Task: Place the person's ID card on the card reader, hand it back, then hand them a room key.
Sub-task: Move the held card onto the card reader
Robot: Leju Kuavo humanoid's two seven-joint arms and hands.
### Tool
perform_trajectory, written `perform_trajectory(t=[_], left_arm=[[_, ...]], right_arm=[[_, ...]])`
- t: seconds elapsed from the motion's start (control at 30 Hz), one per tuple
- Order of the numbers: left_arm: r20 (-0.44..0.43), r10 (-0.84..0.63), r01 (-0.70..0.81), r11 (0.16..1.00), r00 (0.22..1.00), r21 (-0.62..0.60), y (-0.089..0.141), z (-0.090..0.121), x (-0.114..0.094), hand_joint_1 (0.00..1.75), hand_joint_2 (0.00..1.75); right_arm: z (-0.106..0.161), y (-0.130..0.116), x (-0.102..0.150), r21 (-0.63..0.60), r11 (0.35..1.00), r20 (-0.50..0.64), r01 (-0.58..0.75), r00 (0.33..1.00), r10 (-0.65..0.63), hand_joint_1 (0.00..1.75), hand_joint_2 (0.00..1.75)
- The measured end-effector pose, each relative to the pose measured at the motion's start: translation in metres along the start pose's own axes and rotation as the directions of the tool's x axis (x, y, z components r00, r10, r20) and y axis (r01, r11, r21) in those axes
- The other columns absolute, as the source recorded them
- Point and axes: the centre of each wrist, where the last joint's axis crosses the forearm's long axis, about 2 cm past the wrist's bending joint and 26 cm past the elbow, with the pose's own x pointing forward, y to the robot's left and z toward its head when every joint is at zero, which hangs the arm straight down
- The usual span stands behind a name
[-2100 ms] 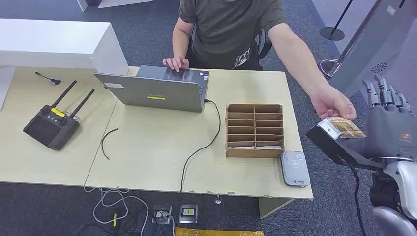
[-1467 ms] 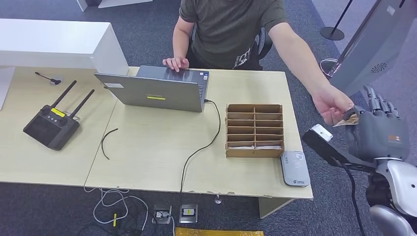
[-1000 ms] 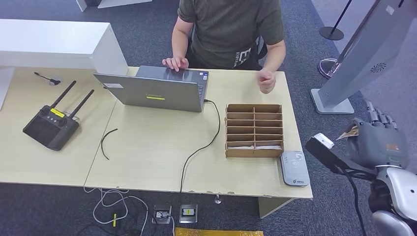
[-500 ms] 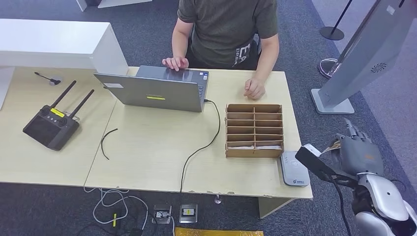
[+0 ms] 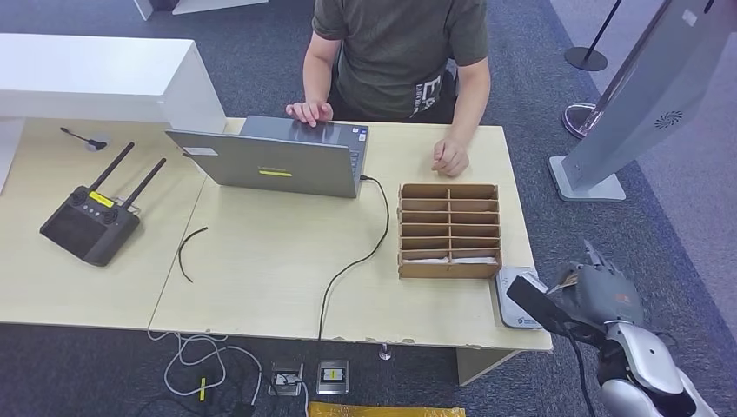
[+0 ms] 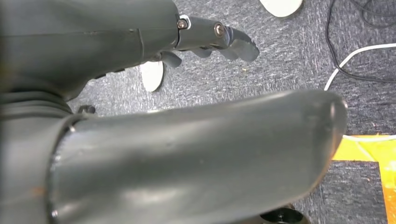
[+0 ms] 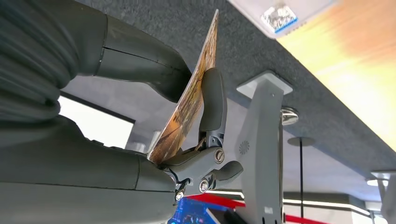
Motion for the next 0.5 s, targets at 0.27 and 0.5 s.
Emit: perform_trajectory(t=[0.27,0.5], left_arm=[[0.005,0.002,-0.002,1.0,1.0,-0.006,0.0,0.0,0.002,0.0,0.0],[0.006,0.005,-0.005,1.0,1.0,-0.008,0.0,0.0,0.001,0.0,0.0]], right_arm=[[-0.001,0.017,-0.002,0.038,0.998,-0.019,0.058,0.998,-0.057,1.75,1.75],[0.0,0.029,0.001,0.067,0.993,-0.03,0.099,0.995,-0.097,1.75,1.75]])
